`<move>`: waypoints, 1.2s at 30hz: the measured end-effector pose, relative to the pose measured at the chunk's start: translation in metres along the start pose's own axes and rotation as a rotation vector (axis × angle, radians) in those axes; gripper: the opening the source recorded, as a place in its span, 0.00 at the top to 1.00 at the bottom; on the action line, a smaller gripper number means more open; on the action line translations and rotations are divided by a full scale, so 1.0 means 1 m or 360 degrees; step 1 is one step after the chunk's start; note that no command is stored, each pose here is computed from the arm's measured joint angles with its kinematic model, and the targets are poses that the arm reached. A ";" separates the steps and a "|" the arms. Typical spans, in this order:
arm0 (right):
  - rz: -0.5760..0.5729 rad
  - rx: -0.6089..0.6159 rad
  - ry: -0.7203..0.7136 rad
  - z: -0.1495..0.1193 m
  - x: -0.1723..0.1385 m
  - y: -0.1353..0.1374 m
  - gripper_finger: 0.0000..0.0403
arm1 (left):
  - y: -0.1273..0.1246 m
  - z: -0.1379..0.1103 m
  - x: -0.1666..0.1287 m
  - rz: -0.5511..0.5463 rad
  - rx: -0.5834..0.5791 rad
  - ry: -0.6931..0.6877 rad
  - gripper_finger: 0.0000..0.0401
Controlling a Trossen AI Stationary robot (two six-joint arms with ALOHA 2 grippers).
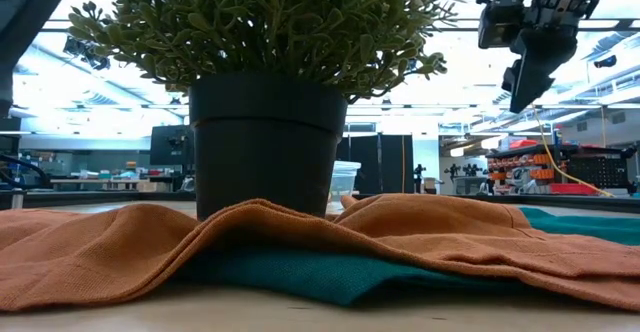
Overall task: Pick and placing Produce into tupperware
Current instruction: Put the carrot into the transparent container
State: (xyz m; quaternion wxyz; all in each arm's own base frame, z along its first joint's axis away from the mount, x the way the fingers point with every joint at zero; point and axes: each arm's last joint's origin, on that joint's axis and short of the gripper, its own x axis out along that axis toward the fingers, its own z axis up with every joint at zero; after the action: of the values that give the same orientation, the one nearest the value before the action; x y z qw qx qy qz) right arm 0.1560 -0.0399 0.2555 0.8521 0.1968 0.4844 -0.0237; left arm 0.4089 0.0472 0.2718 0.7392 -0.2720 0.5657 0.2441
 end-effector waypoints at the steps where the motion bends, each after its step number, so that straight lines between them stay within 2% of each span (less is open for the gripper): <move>1: 0.0000 0.0010 0.0003 0.000 0.000 0.000 0.69 | 0.001 0.001 0.005 -0.0002 0.0020 0.0028 0.61; 7: -0.0026 0.0101 0.0002 0.000 0.000 0.000 0.69 | 0.009 0.007 0.023 -0.0163 0.0200 0.0250 0.61; 10: -0.0027 0.0182 0.0001 0.000 0.000 -0.001 0.69 | 0.012 0.006 0.023 -0.0157 0.0278 0.0284 0.61; 14: -0.0030 0.0302 -0.0002 0.000 0.000 -0.001 0.69 | 0.012 0.004 0.023 -0.0152 0.0409 0.0310 0.61; 23: 0.0028 0.0680 0.0037 -0.002 0.000 0.001 0.69 | -0.010 -0.007 0.023 -0.0130 0.0523 0.0219 0.63; 27: 0.0053 0.0693 0.0046 -0.002 0.000 0.001 0.69 | -0.018 -0.013 0.023 -0.0039 0.0545 0.0168 0.66; 30: 0.0052 0.0668 0.0044 -0.002 0.000 0.001 0.69 | -0.021 -0.015 0.024 -0.0015 0.0487 0.0156 0.68; 36: 0.0065 0.0403 -0.0022 0.002 0.000 0.001 0.69 | -0.020 -0.011 0.024 -0.0024 0.0417 0.0122 0.71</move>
State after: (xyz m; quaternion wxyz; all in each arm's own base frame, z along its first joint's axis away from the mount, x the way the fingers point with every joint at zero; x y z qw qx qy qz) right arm 0.1581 -0.0395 0.2570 0.8240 0.3125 0.4676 -0.0688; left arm 0.4200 0.0260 0.2487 0.7482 -0.1864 0.6184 0.1519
